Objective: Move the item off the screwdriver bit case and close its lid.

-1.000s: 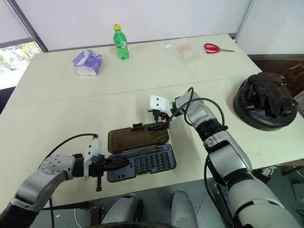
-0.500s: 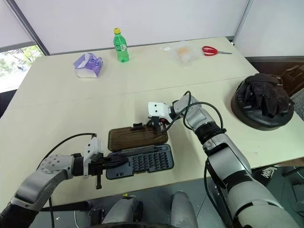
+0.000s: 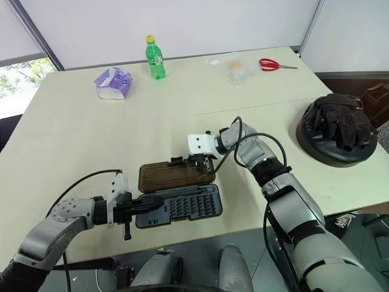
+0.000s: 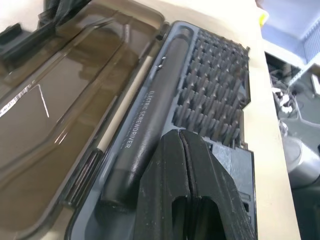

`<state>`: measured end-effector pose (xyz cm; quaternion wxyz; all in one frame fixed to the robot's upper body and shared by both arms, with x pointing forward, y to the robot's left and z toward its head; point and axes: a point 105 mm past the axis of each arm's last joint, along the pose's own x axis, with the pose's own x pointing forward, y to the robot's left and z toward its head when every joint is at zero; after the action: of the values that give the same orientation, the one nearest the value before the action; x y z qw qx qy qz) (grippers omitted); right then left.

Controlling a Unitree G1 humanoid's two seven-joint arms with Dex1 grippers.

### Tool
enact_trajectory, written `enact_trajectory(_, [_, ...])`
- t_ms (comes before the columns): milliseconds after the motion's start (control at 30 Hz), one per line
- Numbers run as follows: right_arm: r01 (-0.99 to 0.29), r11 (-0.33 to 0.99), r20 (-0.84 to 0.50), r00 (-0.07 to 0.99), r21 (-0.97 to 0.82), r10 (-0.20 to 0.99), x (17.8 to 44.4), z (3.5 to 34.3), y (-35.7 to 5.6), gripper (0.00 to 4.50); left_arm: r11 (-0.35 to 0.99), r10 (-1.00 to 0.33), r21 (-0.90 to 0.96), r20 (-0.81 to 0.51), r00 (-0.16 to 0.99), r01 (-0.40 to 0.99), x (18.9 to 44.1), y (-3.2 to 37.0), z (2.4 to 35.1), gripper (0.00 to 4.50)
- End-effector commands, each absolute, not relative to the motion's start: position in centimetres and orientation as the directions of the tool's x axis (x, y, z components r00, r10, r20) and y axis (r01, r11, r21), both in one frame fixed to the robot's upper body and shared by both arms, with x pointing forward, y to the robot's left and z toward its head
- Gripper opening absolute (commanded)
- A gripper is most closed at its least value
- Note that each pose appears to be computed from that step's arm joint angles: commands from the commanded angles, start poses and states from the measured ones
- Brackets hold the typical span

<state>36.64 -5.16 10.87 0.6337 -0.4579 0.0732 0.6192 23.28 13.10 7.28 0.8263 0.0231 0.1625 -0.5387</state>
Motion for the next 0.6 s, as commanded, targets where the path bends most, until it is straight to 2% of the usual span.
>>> enact_trajectory(33, [-0.787,-0.152,-0.583,0.297,-0.598,0.756,36.4,13.5,-4.8,0.01,0.524,-0.835,-0.136,-0.278,0.475,0.841,24.8,14.9,8.7,0.0])
enact_trajectory(467, [-0.694,-0.171,-0.538,0.354,-0.7,0.765,33.8,15.2,-4.7,0.01,0.622,-0.761,-0.265,0.015,0.649,0.736,29.2,17.3,17.3,0.0])
enact_trajectory(600, [-0.662,-0.156,-0.504,0.375,-0.733,0.778,33.4,16.2,-4.5,0.01,0.675,-0.703,-0.282,0.032,0.71,0.681,30.7,19.0,18.0,0.0])
